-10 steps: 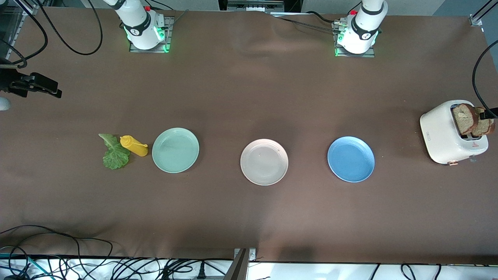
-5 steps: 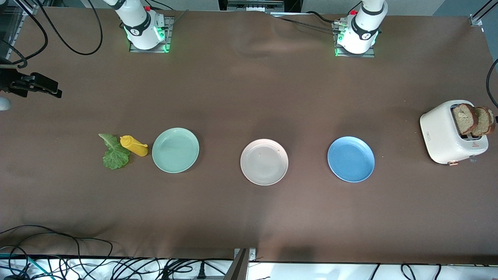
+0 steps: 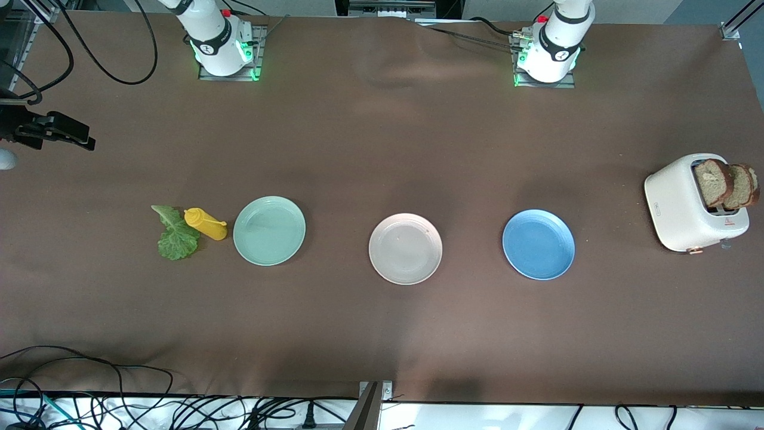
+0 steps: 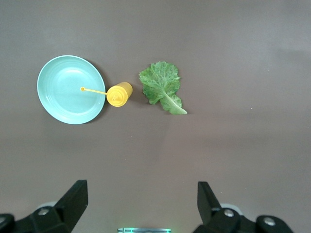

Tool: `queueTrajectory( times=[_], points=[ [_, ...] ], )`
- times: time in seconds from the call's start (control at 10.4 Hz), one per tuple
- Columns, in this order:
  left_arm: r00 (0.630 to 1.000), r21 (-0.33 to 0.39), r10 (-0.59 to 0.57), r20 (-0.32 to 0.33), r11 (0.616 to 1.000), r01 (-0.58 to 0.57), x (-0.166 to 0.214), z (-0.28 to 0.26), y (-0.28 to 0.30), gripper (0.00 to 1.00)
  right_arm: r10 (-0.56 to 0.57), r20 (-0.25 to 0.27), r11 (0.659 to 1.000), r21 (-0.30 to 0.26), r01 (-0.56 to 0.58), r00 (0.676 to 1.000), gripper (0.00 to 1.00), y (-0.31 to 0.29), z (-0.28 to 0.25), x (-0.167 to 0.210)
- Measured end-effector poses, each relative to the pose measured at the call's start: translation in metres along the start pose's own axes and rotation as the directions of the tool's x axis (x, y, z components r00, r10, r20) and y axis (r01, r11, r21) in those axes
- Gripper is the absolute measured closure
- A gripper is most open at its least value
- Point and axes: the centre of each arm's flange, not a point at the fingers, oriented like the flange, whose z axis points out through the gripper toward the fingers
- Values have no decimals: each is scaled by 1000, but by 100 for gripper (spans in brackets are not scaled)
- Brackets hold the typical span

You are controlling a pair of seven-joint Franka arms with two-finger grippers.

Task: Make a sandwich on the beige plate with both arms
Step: 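Move the left gripper over the toaster toward the bread slices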

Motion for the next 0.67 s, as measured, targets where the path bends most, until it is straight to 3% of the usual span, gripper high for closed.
queueTrajectory(
  times=[0.19,0.67],
  points=[
    [1000,-4,-13,19,1000,13,4,17,-9,5,0,0,1000,0,0,1000,0,0,0,0],
    [996,-18,-40,75,999,42,9,54,-13,4,0,0,1000,0,0,1000,0,0,0,0]
  ],
)
